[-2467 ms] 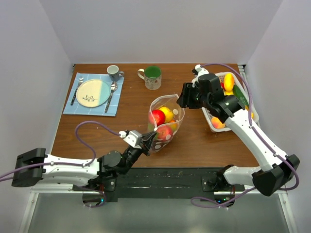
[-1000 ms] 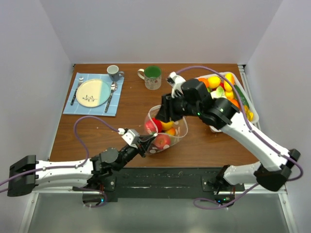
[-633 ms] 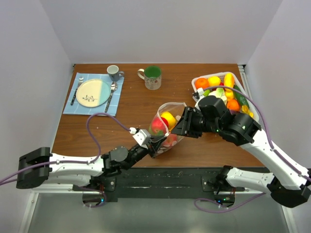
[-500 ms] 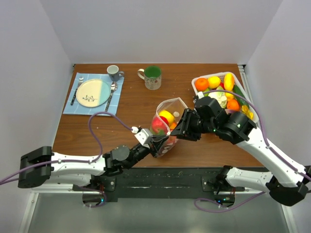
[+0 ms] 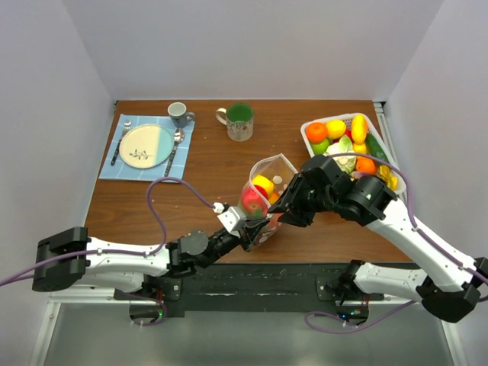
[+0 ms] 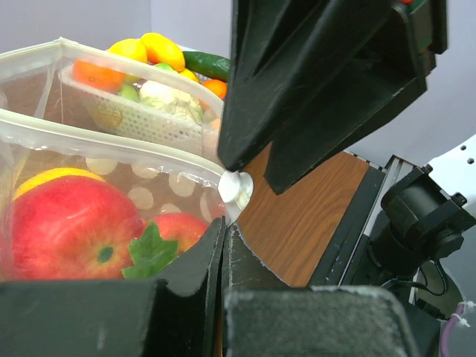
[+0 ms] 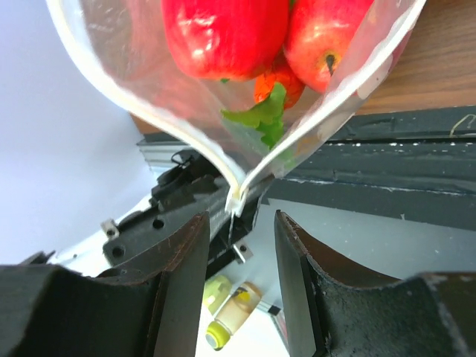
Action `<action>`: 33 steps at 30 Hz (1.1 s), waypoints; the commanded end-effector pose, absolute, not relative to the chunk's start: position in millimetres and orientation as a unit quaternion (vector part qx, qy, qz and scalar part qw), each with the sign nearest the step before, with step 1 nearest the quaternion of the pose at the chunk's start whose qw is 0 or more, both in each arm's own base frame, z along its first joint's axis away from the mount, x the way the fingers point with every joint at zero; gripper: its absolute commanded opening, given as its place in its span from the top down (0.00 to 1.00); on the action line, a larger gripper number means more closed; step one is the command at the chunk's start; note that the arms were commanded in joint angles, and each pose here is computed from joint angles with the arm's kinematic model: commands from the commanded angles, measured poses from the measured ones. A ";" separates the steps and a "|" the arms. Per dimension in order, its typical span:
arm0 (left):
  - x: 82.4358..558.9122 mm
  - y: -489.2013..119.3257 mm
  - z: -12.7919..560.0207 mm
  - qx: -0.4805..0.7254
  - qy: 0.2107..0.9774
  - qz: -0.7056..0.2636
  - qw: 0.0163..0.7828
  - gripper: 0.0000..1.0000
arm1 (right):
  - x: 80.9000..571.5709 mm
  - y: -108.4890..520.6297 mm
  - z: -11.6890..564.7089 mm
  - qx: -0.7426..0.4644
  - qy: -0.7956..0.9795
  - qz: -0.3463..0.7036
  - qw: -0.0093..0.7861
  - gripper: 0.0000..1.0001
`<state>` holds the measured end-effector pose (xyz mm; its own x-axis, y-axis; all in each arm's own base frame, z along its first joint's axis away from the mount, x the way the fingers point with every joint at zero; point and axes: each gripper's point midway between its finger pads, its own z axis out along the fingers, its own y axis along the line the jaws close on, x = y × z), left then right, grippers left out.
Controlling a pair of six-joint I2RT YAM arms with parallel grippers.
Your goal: Place the food in the zip-top bag and seal the zipper
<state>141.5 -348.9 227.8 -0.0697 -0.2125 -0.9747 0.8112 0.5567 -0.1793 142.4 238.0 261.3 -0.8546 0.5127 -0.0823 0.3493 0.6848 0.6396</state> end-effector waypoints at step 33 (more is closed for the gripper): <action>139.9 -360.1 263.3 0.235 0.589 -0.405 0.658 0.87 | 150.3 243.7 250.5 0.252 0.921 0.276 0.111 0.97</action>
<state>137.2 -354.8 223.8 -0.0559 -0.1644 -0.9848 0.8142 0.5634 -0.1403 148.4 242.3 239.6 -0.8522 0.5191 -0.0647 0.4024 0.7295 0.5531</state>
